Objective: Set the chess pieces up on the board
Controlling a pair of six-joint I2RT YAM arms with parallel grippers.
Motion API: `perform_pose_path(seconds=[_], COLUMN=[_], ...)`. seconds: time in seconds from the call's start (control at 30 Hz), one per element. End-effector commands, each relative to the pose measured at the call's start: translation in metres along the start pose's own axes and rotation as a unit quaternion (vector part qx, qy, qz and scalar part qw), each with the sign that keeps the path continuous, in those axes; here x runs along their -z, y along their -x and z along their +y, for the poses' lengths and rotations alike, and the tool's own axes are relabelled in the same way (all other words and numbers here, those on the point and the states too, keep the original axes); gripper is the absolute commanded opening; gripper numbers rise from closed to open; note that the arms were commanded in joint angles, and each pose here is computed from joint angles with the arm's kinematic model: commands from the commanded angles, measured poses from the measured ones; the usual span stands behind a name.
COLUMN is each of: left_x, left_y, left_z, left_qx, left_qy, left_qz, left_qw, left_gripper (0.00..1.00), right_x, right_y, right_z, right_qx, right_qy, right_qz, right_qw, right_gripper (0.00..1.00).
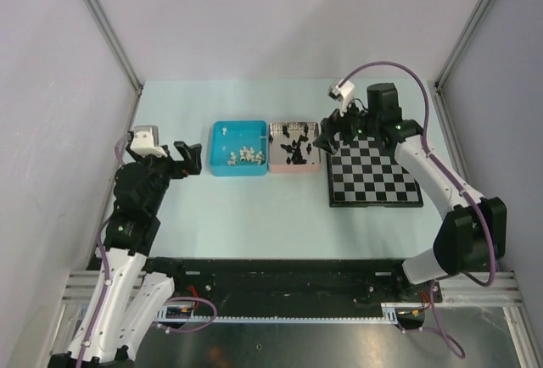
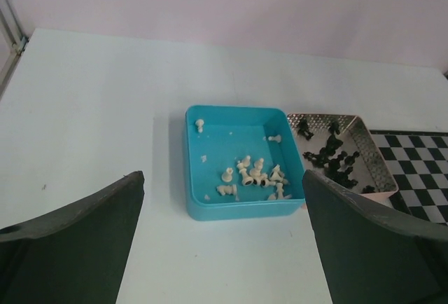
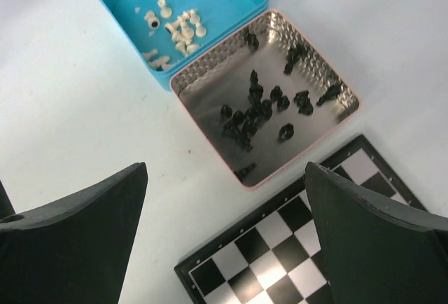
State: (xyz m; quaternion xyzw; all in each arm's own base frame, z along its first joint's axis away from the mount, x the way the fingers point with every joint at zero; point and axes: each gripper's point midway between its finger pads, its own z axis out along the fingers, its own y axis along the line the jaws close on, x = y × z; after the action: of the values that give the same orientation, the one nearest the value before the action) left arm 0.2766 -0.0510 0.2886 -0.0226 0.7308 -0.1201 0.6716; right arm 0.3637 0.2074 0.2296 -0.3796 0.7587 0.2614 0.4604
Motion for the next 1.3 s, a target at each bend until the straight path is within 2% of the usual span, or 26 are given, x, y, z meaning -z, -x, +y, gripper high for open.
perform_pose_path(seconds=[0.0,0.23,0.57,1.13,1.27], left_x=[0.002,0.004,0.004,0.005,0.004], left_y=[0.001,-0.013,-0.015,-0.015,-0.015], left_z=[0.005,-0.004,-0.005,-0.004,-0.005], left_qx=[-0.01,-0.017,-0.02,-0.024,-0.024], left_qy=[0.011,-0.021,-0.025,-0.025,-0.025], left_qz=[-0.012,0.0,0.003,0.001,0.001], left_qw=[1.0,1.0,0.999,0.999,0.999], left_gripper=[1.0,1.0,1.0,1.0,1.0], right_x=[-0.009,-0.032,-0.049,-0.079,-0.081], right_y=[0.031,0.027,0.005,-0.026,-0.03], right_z=[-0.003,-0.004,-0.018,-0.028,-0.037], right_qx=[0.021,0.023,0.02,-0.017,-0.019], right_qy=[0.034,0.063,0.04,0.042,0.019], right_qz=[-0.034,-0.014,0.068,0.128,0.141], right_qw=[0.999,0.998,0.997,0.991,0.99], right_gripper=[1.0,1.0,1.0,1.0,1.0])
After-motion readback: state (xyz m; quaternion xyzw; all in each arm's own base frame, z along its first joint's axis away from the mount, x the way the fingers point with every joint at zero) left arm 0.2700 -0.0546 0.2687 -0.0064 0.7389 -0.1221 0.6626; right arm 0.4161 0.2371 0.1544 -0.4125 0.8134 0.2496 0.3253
